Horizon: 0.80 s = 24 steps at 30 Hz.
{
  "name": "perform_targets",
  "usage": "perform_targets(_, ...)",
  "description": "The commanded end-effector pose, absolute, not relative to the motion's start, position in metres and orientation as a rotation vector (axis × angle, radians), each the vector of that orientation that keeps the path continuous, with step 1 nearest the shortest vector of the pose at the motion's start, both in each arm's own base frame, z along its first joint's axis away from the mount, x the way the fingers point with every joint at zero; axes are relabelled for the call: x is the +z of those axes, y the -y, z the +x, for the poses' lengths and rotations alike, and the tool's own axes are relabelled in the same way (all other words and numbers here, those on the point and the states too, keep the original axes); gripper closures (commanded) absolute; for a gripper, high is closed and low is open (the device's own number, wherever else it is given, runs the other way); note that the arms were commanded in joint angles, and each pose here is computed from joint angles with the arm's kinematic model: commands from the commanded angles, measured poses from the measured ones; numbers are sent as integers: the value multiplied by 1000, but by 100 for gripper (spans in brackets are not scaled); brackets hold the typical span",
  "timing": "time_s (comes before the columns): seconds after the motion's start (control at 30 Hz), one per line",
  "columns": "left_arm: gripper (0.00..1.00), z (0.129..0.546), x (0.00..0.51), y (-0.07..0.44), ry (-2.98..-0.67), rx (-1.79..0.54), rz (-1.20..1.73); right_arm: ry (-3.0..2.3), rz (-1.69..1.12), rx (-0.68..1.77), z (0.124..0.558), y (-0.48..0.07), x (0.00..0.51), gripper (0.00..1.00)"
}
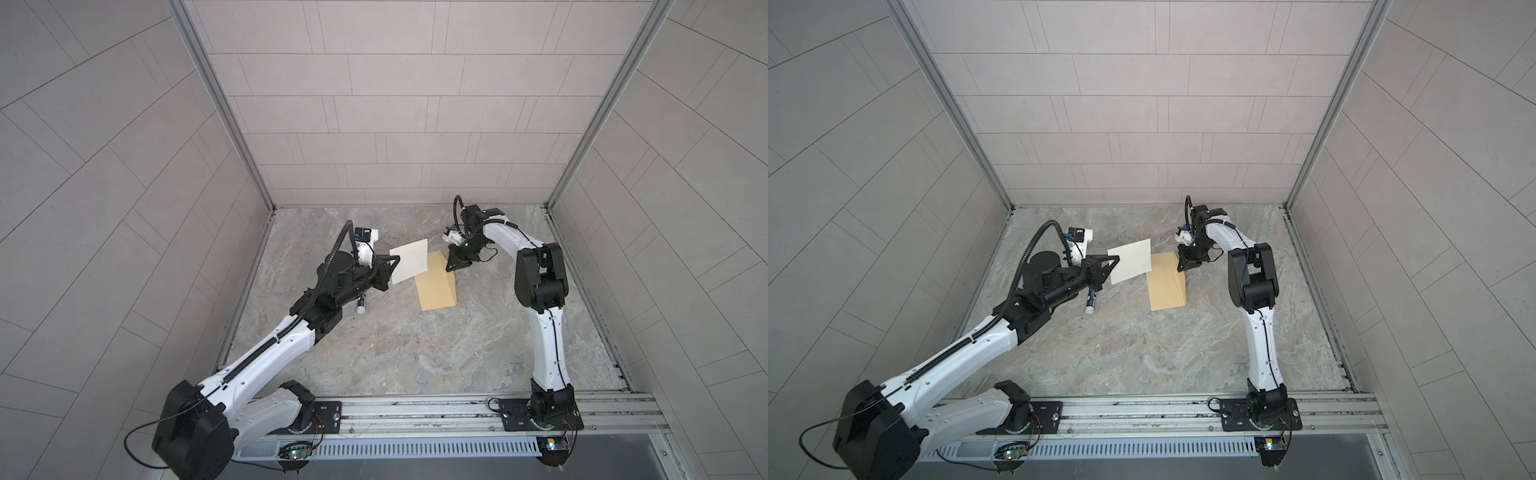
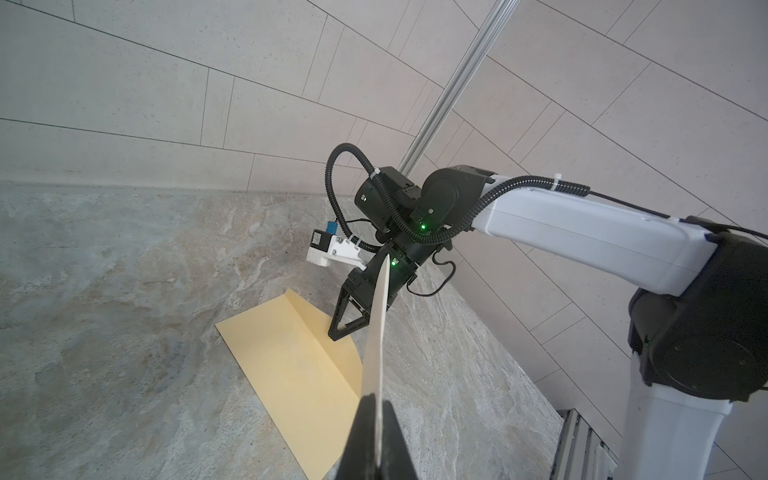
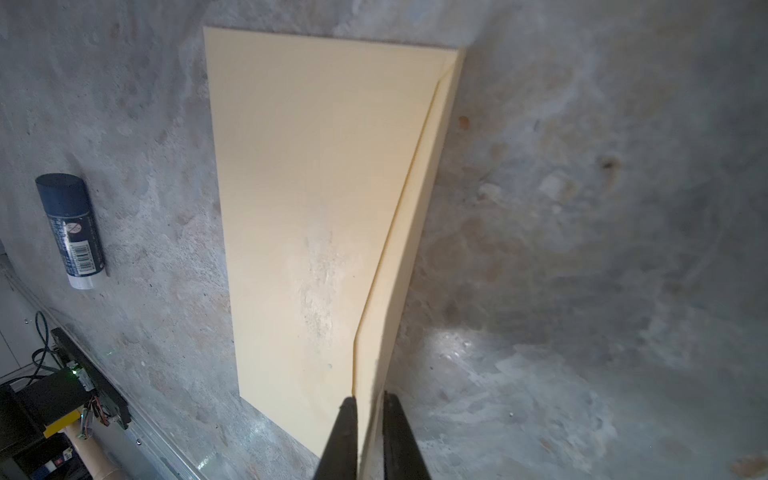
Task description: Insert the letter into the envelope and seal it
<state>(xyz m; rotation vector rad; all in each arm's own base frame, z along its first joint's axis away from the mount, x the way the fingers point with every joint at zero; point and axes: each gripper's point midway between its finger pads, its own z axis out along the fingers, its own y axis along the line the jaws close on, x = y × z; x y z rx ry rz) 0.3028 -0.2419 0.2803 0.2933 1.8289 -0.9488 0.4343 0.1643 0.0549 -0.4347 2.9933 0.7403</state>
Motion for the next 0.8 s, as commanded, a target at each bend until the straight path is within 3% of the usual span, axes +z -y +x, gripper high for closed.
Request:
perform_targets(0.0,100,305,292,242,-1780,-966,290,-3021,-497,741,425,-168,58,80)
perform_targets(0.3,100,307,295,236,-1761,-959,232,-2884,-478,666,434,-165,101,42)
perform_targets(0.37,100,309,297,234,-1752,-960,212,-2838,-458,623,436,-161,113,37)
perform_targets(0.53,100,312,300,232,-1730,-972,171,-2713,-399,578,433,-156,152,32)
perform_targets(0.77,100,317,306,224,-1706,-976,78,-2384,-259,741,421,-167,224,29)
